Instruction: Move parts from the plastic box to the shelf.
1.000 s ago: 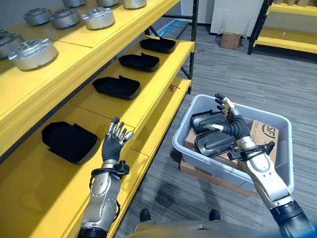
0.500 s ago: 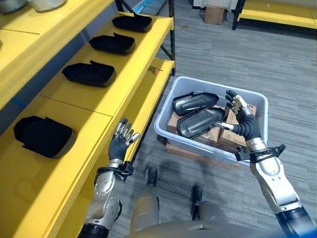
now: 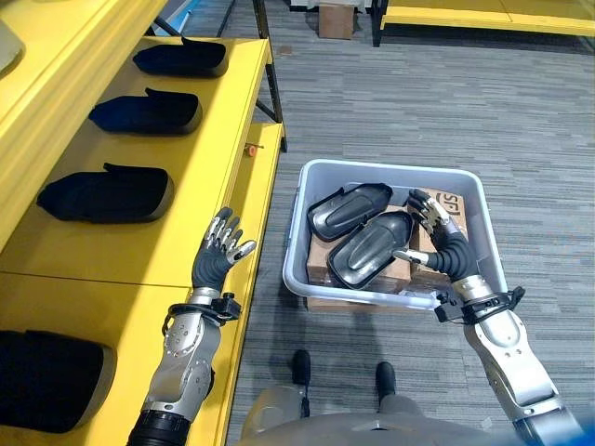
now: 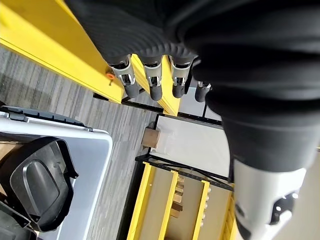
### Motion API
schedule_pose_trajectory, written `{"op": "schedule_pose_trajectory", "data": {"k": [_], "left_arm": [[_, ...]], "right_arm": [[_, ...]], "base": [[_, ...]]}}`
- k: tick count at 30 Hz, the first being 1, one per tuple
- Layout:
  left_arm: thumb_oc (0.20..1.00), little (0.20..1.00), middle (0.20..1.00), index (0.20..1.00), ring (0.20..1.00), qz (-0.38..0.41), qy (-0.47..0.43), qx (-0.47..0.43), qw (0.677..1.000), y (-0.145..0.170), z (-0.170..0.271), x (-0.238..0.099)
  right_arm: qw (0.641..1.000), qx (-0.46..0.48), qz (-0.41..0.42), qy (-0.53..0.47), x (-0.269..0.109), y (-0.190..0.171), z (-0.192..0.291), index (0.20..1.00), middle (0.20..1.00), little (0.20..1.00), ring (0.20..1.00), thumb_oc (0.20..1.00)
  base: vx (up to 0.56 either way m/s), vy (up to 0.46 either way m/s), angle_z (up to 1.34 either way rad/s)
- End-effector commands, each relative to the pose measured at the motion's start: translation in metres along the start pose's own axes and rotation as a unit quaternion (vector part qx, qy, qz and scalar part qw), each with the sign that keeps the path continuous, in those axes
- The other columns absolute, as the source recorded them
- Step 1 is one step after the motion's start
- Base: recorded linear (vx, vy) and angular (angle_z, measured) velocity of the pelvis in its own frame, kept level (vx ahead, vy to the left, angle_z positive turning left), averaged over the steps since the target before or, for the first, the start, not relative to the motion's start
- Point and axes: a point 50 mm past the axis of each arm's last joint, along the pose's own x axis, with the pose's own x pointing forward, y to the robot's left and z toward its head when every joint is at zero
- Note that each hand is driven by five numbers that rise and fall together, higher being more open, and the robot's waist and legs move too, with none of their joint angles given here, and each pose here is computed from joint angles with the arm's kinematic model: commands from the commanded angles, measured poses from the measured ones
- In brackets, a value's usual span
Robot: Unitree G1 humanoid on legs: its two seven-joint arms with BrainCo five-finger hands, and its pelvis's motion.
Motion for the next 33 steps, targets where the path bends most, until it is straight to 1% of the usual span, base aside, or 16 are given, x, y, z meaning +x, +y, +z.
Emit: {"op": "schedule_pose_trajectory", "data": {"k": [1, 6, 10, 12, 14, 16, 18, 24, 26, 28, 30, 33], "left_arm": [[1.0, 1.0, 1.0, 1.0, 1.0, -0.004, -0.066, 0.008, 0.998, 0.001, 0.026, -0.003], [1.0, 1.0, 1.0, 1.0, 1.0, -0.012, -0.075, 0.012, 0.997, -0.002, 0.03, 0.002], [1.0, 1.0, 1.0, 1.0, 1.0, -0.039, -0.097, 0.026, 0.994, -0.013, 0.041, 0.014], [1.0, 1.0, 1.0, 1.0, 1.0, -0.041, -0.103, 0.03, 0.993, -0.015, 0.044, 0.017], [1.0, 1.0, 1.0, 1.0, 1.0, -0.046, -0.119, 0.032, 0.991, -0.018, 0.051, 0.022], [1.0, 1.0, 1.0, 1.0, 1.0, -0.042, -0.125, 0.033, 0.991, -0.018, 0.053, 0.024], [1.0, 1.0, 1.0, 1.0, 1.0, -0.042, -0.116, 0.039, 0.992, -0.019, 0.048, 0.024], [1.0, 1.0, 1.0, 1.0, 1.0, -0.054, -0.125, 0.021, 0.99, -0.034, 0.046, 0.031], [1.0, 1.0, 1.0, 1.0, 1.0, -0.06, -0.13, 0.03, 0.989, -0.038, 0.048, 0.033], [1.0, 1.0, 1.0, 1.0, 1.0, -0.063, -0.143, 0.04, 0.987, -0.042, 0.053, 0.037], [1.0, 1.0, 1.0, 1.0, 1.0, -0.058, -0.16, 0.032, 0.985, -0.047, 0.059, 0.042], [1.0, 1.0, 1.0, 1.0, 1.0, -0.052, -0.171, 0.021, 0.984, -0.051, 0.063, 0.046]], "right_arm": [[0.999, -0.015, 0.0, -0.035, 0.006, -0.008, 0.012, 1.0, 1.0, 1.0, 1.0, 1.0], [0.999, -0.009, 0.005, -0.049, 0.011, -0.005, 0.017, 1.0, 1.0, 1.0, 1.0, 1.0], [0.996, 0.004, 0.023, -0.081, 0.027, 0.01, 0.027, 1.0, 1.0, 1.0, 1.0, 1.0], [0.996, 0.006, 0.025, -0.085, 0.03, 0.012, 0.028, 1.0, 1.0, 1.0, 1.0, 1.0], [0.994, 0.007, 0.033, -0.103, 0.041, 0.018, 0.035, 1.0, 1.0, 1.0, 1.0, 1.0], [0.993, 0.005, 0.035, -0.108, 0.044, 0.02, 0.037, 1.0, 1.0, 1.0, 1.0, 1.0], [0.994, 0.007, 0.033, -0.1, 0.038, 0.018, 0.034, 1.0, 1.0, 1.0, 1.0, 1.0], [0.995, 0.008, 0.022, -0.1, 0.029, 0.008, 0.035, 1.0, 1.0, 1.0, 1.0, 1.0], [0.994, 0.009, 0.018, -0.106, 0.029, 0.006, 0.038, 1.0, 1.0, 1.0, 1.0, 1.0], [0.993, 0.007, 0.013, -0.113, 0.031, 0.004, 0.041, 1.0, 1.0, 1.0, 1.0, 1.0], [0.992, 0.025, 0.008, -0.123, 0.037, 0.007, 0.044, 1.0, 1.0, 1.0, 1.0, 1.0], [0.99, 0.057, 0.015, -0.131, 0.049, 0.019, 0.048, 1.0, 1.0, 1.0, 1.0, 1.0]], "base": [[0.06, 0.071, -0.12], [0.04, 0.089, -0.09], [-0.02, 0.16, -0.51], [-0.04, 0.066, -0.56], [0.01, -0.028, -0.48], [0.03, -0.098, -0.77], [0.11, -0.168, -0.39], [0.06, -0.18, 0.39], [-0.01, -0.123, -0.11], [0.0, -0.101, -0.11], [0.02, -0.077, -0.11], [0.01, -0.004, -0.08]]}}
